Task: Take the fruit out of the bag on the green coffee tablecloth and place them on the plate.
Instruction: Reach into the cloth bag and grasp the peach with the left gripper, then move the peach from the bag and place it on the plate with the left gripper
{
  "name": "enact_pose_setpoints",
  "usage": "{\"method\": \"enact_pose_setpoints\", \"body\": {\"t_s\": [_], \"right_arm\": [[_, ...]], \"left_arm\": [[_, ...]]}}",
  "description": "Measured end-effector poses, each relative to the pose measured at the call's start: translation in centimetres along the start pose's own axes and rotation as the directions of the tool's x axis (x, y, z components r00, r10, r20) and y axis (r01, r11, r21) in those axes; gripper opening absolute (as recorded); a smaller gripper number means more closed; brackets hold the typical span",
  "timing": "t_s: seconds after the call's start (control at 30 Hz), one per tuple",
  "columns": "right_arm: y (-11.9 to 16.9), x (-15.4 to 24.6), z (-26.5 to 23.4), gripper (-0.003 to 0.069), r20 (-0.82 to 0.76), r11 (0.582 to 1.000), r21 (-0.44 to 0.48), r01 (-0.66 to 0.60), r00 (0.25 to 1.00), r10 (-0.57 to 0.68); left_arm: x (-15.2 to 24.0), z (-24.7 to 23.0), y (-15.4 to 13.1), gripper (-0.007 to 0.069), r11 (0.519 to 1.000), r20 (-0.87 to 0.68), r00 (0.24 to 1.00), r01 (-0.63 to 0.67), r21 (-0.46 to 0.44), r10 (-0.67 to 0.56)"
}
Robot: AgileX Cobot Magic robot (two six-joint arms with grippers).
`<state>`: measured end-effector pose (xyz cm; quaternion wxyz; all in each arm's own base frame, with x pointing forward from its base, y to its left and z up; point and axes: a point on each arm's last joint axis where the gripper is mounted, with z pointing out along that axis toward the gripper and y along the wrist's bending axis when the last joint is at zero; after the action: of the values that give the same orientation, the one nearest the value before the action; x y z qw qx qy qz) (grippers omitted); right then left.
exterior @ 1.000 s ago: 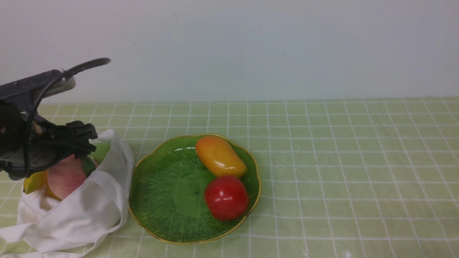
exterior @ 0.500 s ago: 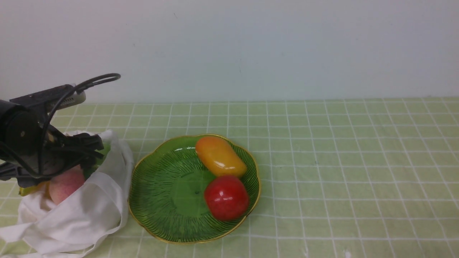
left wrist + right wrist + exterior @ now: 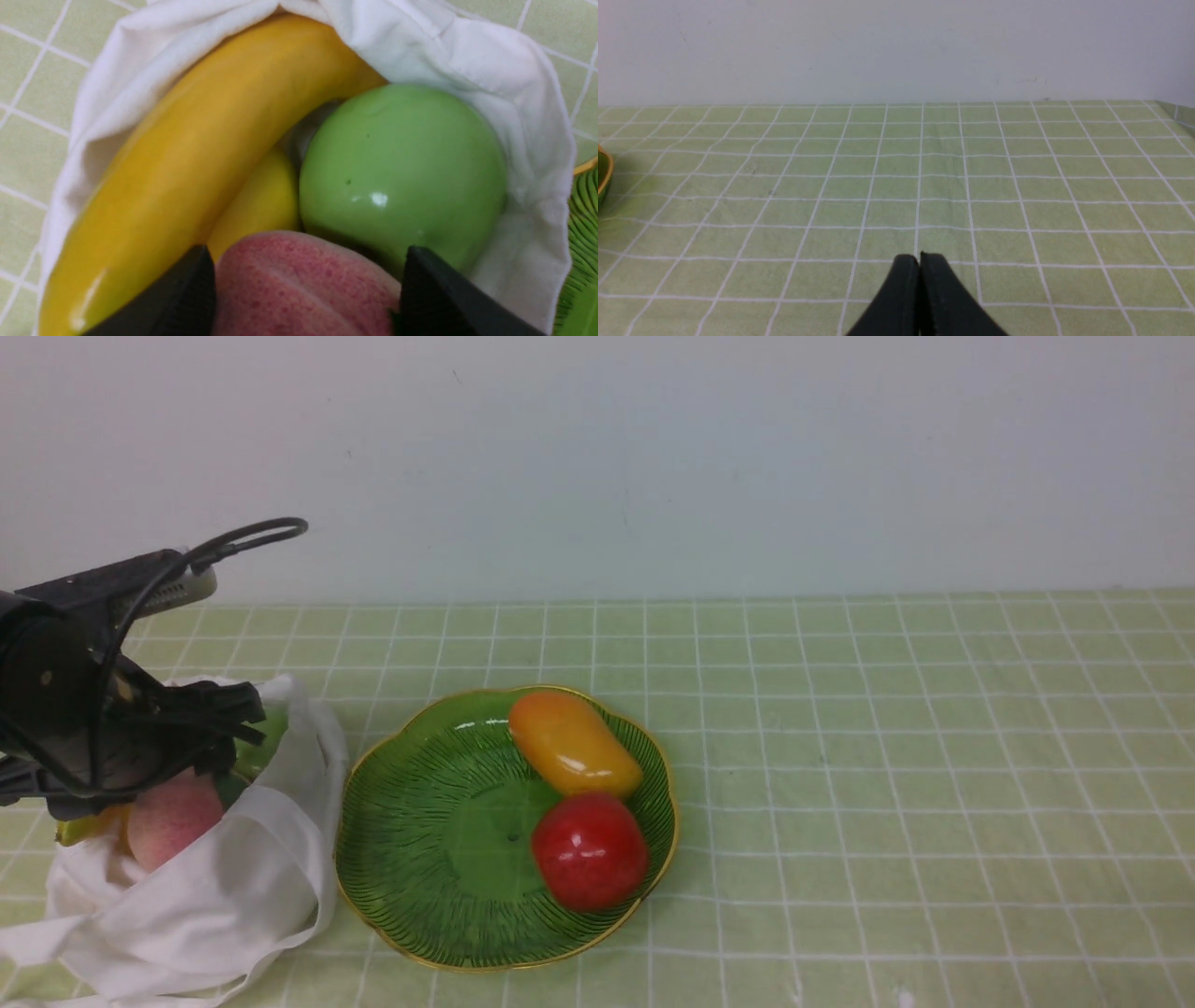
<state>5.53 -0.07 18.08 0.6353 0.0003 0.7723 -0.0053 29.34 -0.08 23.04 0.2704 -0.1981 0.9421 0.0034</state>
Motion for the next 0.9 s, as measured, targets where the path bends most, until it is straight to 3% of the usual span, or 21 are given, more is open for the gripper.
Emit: {"method": "enact_pose_setpoints", "body": {"t_s": [0.57, 0.77, 0.9], "right_arm": [[0.0, 0.0, 0.0, -0.0015, 0.000, 1.000, 0.000, 0.000, 1.000, 0.000], [0.0, 0.0, 0.0, -0.0015, 0.000, 1.000, 0.000, 0.000, 1.000, 0.000], [0.0, 0.0, 0.0, -0.0015, -0.001, 1.000, 0.000, 0.000, 1.000, 0.000]], "left_arm": [[-3.8, -7.3, -0.4, 0.0443, 0.999, 0.112, 0.993, 0.025, 0.026, -0.028], [-4.9, -10.9, -2.5, 0.0443, 0.984, 0.127, 0.992, -0.039, 0.174, 0.017], [-3.2, -11.4, -6.3, 0.0443, 0.926, 0.088, 0.985, -0.169, 0.338, 0.148]]}}
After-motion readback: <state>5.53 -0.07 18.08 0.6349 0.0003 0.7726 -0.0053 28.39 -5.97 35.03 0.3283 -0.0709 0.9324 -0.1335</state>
